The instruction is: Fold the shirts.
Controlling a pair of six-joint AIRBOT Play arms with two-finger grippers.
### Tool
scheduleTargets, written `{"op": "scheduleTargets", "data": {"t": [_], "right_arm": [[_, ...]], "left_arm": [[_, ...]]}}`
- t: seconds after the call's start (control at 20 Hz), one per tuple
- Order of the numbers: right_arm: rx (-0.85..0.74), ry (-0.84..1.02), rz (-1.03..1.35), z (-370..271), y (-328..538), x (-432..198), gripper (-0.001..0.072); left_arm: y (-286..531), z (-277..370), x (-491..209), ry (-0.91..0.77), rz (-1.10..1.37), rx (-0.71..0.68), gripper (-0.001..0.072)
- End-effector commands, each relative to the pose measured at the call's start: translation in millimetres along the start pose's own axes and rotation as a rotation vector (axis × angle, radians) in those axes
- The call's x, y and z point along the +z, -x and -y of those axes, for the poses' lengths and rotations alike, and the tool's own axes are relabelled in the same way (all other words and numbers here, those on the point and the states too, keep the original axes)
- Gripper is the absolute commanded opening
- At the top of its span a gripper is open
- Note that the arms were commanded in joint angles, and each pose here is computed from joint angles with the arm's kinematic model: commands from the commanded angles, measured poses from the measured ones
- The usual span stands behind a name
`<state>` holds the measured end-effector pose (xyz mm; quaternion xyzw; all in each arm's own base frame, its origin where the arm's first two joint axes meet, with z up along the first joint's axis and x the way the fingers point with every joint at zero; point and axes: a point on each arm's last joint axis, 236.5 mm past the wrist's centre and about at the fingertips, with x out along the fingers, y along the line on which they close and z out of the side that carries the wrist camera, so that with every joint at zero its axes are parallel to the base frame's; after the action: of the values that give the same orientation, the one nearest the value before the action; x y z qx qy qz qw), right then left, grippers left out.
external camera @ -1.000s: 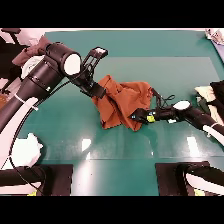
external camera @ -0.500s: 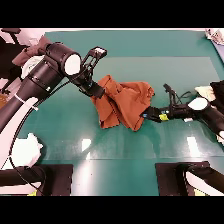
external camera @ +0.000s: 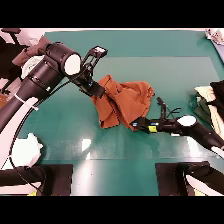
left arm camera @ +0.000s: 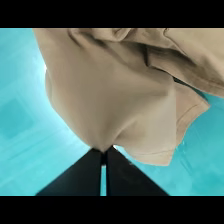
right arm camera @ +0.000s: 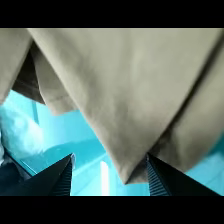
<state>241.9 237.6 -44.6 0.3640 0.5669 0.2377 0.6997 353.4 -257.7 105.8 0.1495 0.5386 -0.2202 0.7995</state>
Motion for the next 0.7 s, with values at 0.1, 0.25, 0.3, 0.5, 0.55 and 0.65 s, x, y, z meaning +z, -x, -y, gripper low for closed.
{"op": "scheduleTargets", "data": {"t": [0.1, 0.25, 0.3, 0.5, 0.55, 0.65], "right_arm": [[-0.039, -0.011, -0.092, 1.6, -39.7, -15.1, 0.0476], [-0.019, 0.052, -0.063, -19.3, -46.9, 6.9, 0.0087], [-0.002, 0.075, -0.047, -30.8, -44.9, 16.8, 0.0026], [0.025, 0.238, 0.022, -80.2, 3.0, 60.5, 0.0022], [-0.012, 0.267, 0.071, -82.2, 25.7, 77.9, 0.0021], [-0.112, 0.321, 0.222, -80.8, 88.2, 122.5, 0.002]], "left_arm": [[0.0, -0.5, -1.6, 0.0, -0.008, 0.001, 0.0024], [0.0, -0.5, -1.5, -0.002, -0.007, 0.001, 0.0024], [-0.1, -1.0, -2.2, -0.005, -0.01, 0.003, 0.0023], [2.4, -30.6, -12.4, -0.075, -0.058, 0.127, 0.0023], [5.4, -49.4, -17.1, -0.094, -0.084, 0.195, 0.0023], [11.3, -84.3, -22.4, -0.053, -0.108, 0.267, 0.0022]]}}
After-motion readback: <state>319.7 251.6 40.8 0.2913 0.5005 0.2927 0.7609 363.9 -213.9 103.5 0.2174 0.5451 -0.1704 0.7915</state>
